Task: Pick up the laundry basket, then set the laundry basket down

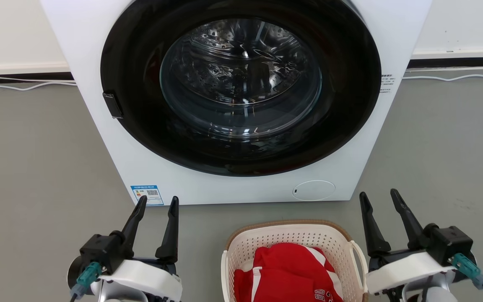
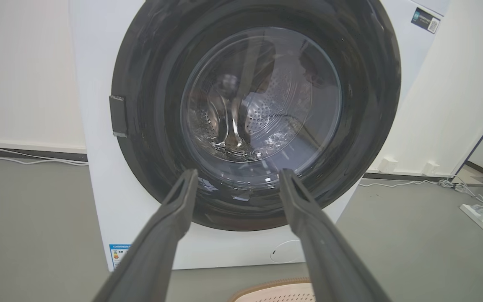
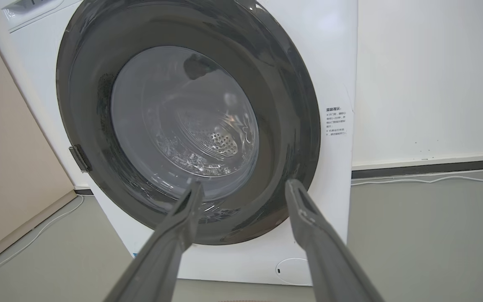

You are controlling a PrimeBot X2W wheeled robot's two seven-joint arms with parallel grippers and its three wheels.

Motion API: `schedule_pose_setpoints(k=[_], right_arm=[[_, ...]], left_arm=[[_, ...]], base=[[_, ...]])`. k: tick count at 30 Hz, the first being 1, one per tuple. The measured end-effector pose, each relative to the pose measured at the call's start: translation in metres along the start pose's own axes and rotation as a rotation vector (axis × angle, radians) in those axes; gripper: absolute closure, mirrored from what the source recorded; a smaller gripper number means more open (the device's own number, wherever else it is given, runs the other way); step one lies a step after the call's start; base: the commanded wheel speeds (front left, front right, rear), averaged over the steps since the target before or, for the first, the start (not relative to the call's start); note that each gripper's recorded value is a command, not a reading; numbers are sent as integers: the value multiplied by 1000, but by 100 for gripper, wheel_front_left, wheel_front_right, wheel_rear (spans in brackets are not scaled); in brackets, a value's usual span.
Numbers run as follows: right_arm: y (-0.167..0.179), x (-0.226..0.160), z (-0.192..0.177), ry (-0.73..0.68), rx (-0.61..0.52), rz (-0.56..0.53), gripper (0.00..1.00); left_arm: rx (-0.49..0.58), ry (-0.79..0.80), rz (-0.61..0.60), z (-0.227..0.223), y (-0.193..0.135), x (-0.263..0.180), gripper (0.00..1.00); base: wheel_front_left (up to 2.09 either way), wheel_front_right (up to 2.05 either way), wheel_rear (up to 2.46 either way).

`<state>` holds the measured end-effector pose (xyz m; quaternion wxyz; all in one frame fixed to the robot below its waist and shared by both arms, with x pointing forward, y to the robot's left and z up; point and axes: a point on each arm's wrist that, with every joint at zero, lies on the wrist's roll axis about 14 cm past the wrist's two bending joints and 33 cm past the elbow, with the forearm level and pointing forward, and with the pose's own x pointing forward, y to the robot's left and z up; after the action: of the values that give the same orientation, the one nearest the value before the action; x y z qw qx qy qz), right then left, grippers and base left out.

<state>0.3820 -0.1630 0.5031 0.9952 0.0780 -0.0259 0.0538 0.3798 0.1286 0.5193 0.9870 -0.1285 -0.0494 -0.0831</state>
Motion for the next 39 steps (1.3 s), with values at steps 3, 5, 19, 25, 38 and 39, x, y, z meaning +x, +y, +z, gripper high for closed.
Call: schedule_pose_setpoints(k=[3,5,19,25,38,39], right_arm=[[1,1,2,-11,-24,7,0],[1,1,2,-11,-24,7,0],[0,-1,-4,7,-21,1,0],[-2,-1,-6,16,-20,-5,0],[-16,5,-29,80,-16,-43,0],[-17,8,-29,80,-16,-45,0]], left_arm=[[26,-2,-13,0,-3,0,0],[28,-4,-15,0,-4,0,0],[27,-2,-13,-1,-4,0,0],[25,7,-11,-4,-4,2,0],[-22,89,-12,-36,-2,25,0],[-25,102,-12,-41,-1,27,0]], base=[[0,0,0],[0,0,0],[0,0,0],[0,0,0],[0,0,0],[0,0,0]])
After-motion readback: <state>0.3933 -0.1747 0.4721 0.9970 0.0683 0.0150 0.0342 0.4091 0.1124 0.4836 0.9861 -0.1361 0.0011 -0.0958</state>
